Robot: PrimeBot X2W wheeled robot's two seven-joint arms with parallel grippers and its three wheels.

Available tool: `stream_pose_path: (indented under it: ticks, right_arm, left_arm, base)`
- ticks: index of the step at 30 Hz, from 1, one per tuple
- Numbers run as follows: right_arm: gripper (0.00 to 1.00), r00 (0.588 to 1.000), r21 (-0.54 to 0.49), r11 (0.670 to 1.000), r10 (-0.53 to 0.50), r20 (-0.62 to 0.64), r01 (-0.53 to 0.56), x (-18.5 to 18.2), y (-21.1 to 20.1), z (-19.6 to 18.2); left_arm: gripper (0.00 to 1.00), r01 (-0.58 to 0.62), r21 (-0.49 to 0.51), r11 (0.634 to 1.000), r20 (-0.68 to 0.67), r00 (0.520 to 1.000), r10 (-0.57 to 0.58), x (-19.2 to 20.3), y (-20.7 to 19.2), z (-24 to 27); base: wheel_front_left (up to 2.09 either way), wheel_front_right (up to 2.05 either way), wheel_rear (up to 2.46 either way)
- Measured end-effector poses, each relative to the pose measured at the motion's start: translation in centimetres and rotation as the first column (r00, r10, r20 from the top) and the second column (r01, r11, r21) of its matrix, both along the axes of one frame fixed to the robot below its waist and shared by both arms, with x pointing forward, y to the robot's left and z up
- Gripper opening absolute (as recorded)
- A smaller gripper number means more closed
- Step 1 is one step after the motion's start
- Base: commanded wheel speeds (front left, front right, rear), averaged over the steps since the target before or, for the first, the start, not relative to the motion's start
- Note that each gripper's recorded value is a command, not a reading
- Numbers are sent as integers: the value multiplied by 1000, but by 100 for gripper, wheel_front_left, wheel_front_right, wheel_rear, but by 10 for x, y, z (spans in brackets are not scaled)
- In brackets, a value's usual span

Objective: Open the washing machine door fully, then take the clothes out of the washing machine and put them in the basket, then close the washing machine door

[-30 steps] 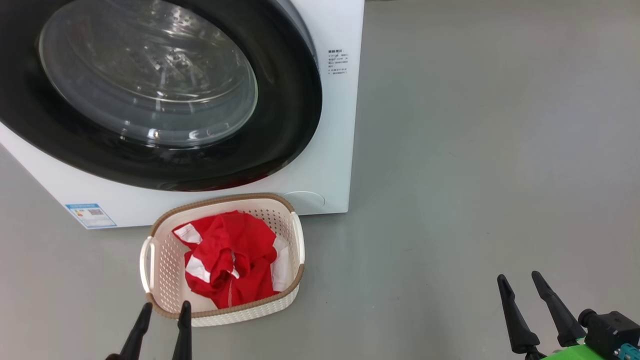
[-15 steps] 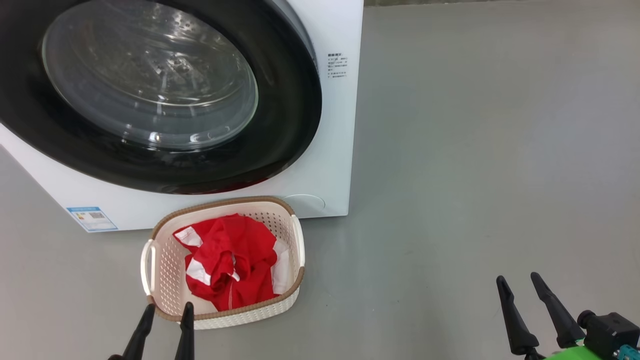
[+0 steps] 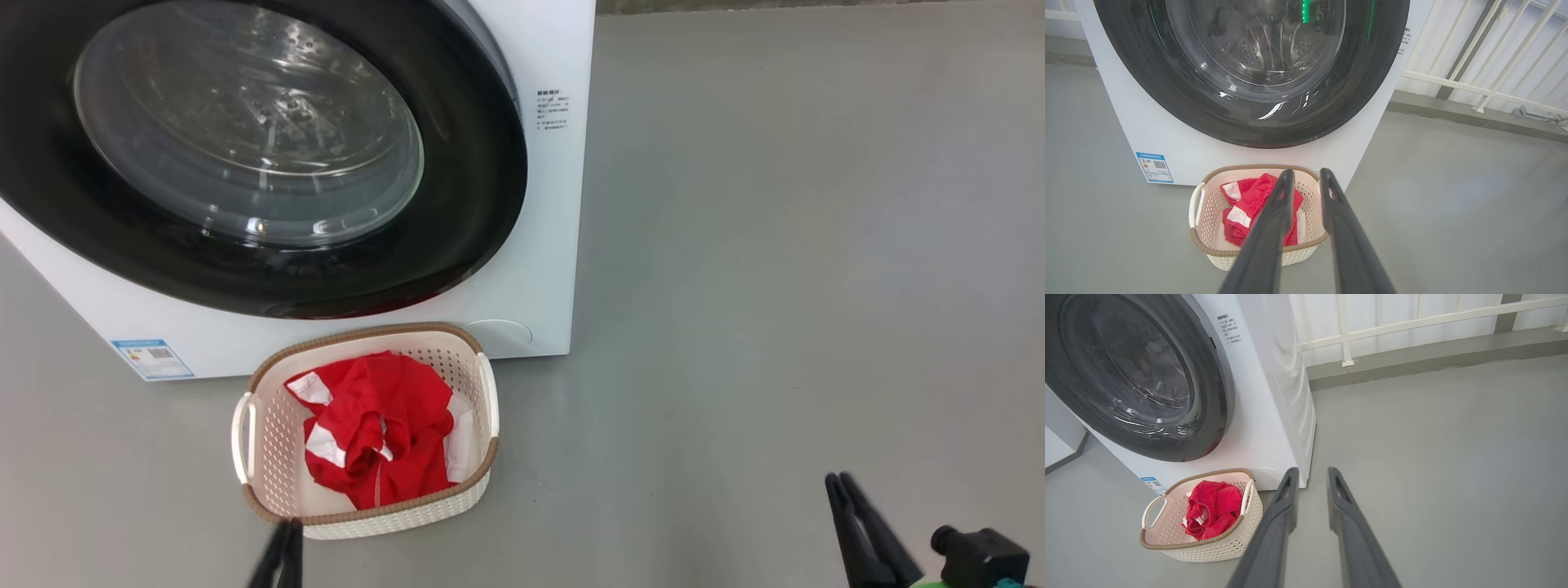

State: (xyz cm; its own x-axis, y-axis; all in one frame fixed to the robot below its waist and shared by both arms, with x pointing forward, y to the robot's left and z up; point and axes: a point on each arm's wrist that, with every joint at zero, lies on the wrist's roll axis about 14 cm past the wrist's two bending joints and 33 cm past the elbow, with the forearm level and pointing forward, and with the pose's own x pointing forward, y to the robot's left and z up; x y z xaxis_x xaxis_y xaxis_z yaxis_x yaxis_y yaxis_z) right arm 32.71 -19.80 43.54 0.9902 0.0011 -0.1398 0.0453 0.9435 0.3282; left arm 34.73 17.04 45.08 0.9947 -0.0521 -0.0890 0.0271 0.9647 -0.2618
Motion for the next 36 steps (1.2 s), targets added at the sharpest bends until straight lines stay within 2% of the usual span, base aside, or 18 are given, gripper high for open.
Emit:
stream_pose_path:
  ticks: [6,20,36]
  right_arm:
    - [0,998,33,999,-10,-58,12,-7,6,-17]
    - [0,995,157,986,-51,-83,63,-7,2,-19]
    - [0,992,306,945,-93,-83,114,1,-2,-13]
  left_arm:
    - [0,3,-18,1000,-73,997,-4,-9,-5,-21]
    - [0,-59,-171,984,-101,994,42,-10,1,-22]
    - [0,-109,-323,940,-113,991,76,-4,5,-17]
  base:
    - [0,0,0]
    - [0,0,0]
    - [0,0,0]
